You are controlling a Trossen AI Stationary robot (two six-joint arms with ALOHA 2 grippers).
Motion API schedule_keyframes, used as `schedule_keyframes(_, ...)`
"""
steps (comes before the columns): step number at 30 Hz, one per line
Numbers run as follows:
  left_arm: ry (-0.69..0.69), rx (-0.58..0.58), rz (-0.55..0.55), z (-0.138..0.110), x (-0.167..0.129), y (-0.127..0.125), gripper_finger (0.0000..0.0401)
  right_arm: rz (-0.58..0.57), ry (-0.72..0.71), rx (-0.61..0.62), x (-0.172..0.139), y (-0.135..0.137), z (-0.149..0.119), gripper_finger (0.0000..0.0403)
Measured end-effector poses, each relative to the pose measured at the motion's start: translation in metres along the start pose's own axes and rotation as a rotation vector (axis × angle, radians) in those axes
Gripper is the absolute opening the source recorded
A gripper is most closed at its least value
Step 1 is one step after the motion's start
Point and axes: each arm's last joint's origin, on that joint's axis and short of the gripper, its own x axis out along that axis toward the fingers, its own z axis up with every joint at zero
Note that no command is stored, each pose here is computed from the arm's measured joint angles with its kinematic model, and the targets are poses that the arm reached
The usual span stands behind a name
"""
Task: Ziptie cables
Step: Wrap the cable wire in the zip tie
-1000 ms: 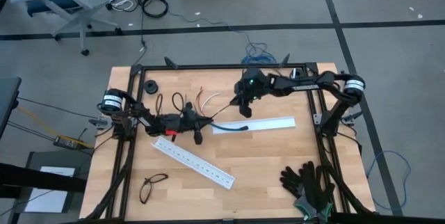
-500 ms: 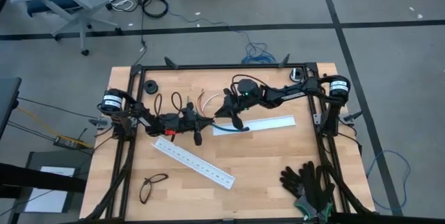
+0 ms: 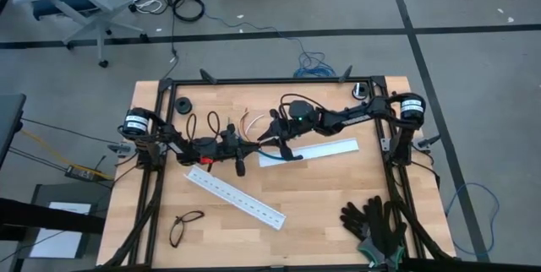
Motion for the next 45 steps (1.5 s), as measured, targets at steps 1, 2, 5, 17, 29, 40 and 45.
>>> schedule_keyframes(1, 0.0, 0.0, 0.0, 0.0, 0.0, 0.0, 0.0, -0.001, 0.003, 0.0, 0.0, 0.001, 0.0, 0.0071)
schedule_keyframes(2, 0.0, 0.0, 0.0, 0.0, 0.0, 0.0, 0.0, -0.001, 0.006, 0.001, 0.0, 0.001, 0.0, 0.0069)
schedule_keyframes(5, -0.003, -0.001, 0.0, 0.001, 0.002, -0.001, 0.0, -0.003, 0.006, 0.001, 0.001, 0.001, 0.0, 0.0061)
schedule_keyframes(17, -0.014, 0.022, -0.002, 0.004, 0.007, -0.002, 0.0001, -0.022, 0.014, 0.002, 0.001, 0.001, -0.001, 0.0001)
schedule_keyframes(29, 0.066, 0.011, 0.009, -0.003, 0.007, -0.001, 0.0005, -0.075, -0.067, -0.024, -0.014, -0.009, 0.018, 0.0001)
schedule_keyframes(40, 0.168, -0.032, 0.032, -0.014, 0.005, 0.0, 0.0005, -0.106, -0.121, 0.029, -0.021, -0.021, 0.024, 0.0)
schedule_keyframes(45, 0.175, -0.023, 0.045, -0.015, 0.005, 0.001, 0.0002, -0.217, -0.014, 0.108, -0.04, -0.041, 0.02, 0.0)
